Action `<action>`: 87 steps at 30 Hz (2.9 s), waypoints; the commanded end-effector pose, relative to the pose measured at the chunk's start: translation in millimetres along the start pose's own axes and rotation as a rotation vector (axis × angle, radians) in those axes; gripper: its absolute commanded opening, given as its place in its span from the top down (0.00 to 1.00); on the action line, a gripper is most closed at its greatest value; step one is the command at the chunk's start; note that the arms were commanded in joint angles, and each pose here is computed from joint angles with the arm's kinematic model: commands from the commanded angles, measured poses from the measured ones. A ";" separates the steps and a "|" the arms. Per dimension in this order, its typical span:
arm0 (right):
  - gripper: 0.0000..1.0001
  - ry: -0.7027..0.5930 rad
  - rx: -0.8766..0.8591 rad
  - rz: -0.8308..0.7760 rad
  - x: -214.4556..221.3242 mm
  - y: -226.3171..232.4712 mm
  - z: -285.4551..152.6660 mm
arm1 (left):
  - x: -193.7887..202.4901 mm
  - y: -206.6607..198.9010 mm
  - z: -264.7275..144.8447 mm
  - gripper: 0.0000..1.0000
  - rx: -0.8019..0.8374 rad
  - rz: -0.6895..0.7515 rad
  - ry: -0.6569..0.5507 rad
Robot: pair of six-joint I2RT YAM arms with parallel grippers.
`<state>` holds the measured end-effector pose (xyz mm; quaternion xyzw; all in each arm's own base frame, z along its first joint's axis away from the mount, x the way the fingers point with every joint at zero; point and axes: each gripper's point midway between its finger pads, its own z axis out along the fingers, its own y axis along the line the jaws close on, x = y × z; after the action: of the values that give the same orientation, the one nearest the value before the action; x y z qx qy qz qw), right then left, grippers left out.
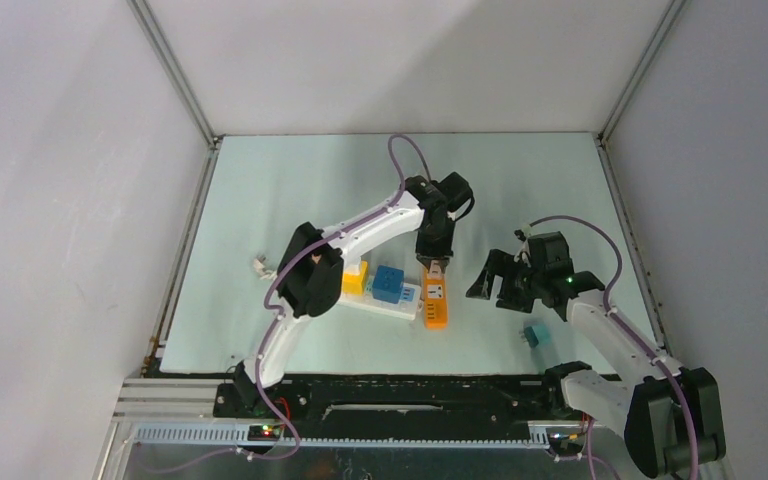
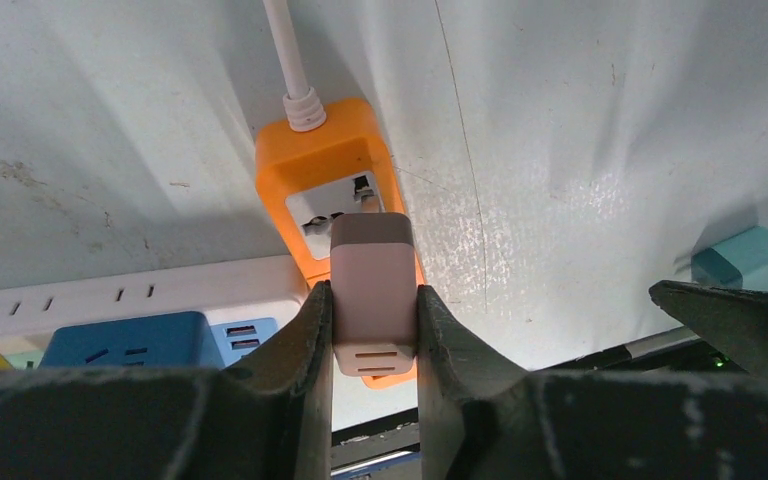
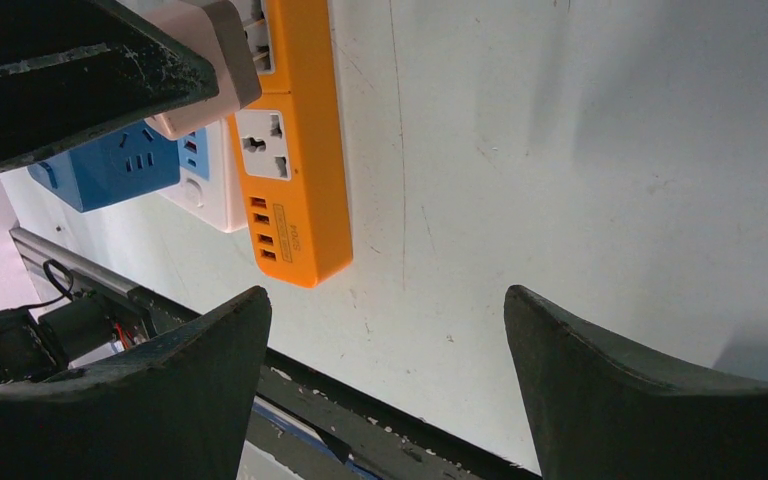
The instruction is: Insert the plug
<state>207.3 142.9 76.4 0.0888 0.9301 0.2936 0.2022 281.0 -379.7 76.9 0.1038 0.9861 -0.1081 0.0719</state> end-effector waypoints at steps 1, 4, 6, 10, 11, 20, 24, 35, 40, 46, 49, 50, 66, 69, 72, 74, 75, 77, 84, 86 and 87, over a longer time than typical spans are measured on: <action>0.12 -0.014 -0.016 -0.035 -4.7 2.7 2.4 | -12.9 14.5 32.3 1.00 -0.073 -0.035 -0.021; 0.12 -0.008 -0.010 -0.037 -4.2 0.9 5.0 | -14.6 17.1 38.5 1.00 -0.053 -0.062 0.001; 0.13 -0.004 -0.012 -0.038 -4.7 0.9 7.2 | -18.7 19.4 41.1 1.00 -0.047 -0.080 0.004; 0.14 0.010 -0.024 -0.042 -3.6 3.2 11.8 | -27.7 18.9 44.8 1.00 -0.038 -0.101 0.008; 0.15 0.014 -0.026 -0.043 -3.1 4.1 13.0 | -29.9 19.1 48.0 1.00 -0.038 -0.109 0.011; 0.16 0.036 -0.043 -0.046 -0.9 6.7 19.6 | -32.8 24.0 66.2 1.00 -0.078 -0.167 0.013; 0.16 0.035 -0.044 -0.044 -1.4 6.7 19.5 | -30.5 31.0 70.2 1.00 -0.142 -0.157 -0.017; 0.16 0.019 -0.040 -0.039 -4.2 5.8 16.1 | -5.4 22.1 90.6 1.00 -0.196 -0.105 0.001; 0.16 0.017 -0.036 -0.035 -4.9 4.2 15.1 | 0.7 21.4 99.9 1.00 -0.208 -0.089 0.012; 0.16 0.006 -0.035 -0.030 -6.9 3.3 12.3 | 10.7 17.5 110.3 1.00 -0.214 -0.068 0.026; 0.16 0.005 -0.036 -0.027 -7.4 3.1 12.1 | 10.5 13.6 110.7 1.00 -0.204 -0.058 0.017; 0.16 0.004 -0.036 -0.027 -7.6 3.1 11.7 | 9.0 12.6 108.9 1.00 -0.200 -0.054 0.010; 0.16 -0.053 -0.045 -0.025 -18.4 8.8 -5.8 | -77.5 -53.4 -47.2 0.00 0.158 0.034 -0.520; 0.16 -0.070 -0.036 -0.029 -21.0 9.1 -11.6 | -83.3 -55.5 -82.1 0.00 0.209 0.056 -0.618; 0.15 -0.082 -0.012 -0.025 -21.6 5.0 -15.5 | -84.8 -45.3 -117.9 0.00 0.218 0.062 -0.728; 0.15 -0.091 0.015 -0.017 -21.3 -0.1 -17.7 | -83.9 -33.0 -142.9 0.00 0.215 0.058 -0.816; 0.15 -0.096 0.032 -0.014 -21.5 -3.3 -18.8 | -81.7 -26.3 -153.4 0.00 0.215 0.064 -0.858; 0.15 -0.107 0.066 -0.007 -21.6 -9.6 -21.0 | -74.6 -11.0 -174.5 0.00 0.223 0.064 -0.949; 0.14 -0.157 0.176 0.045 -22.5 -29.4 -32.1 | -21.5 56.5 -223.4 0.00 0.270 0.022 -1.204; 0.14 -0.173 0.196 0.068 -23.8 -32.3 -34.0 | -5.6 73.4 -220.2 0.00 0.269 0.013 -1.219; 0.14 -0.179 0.206 0.082 -24.6 -34.0 -34.2 | 1.5 80.6 -217.0 0.00 0.265 0.010 -1.220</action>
<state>204.7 103.5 78.9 0.1384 0.9351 0.2235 0.2377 276.5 -282.8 250.2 0.0647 0.7887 -0.2628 0.5521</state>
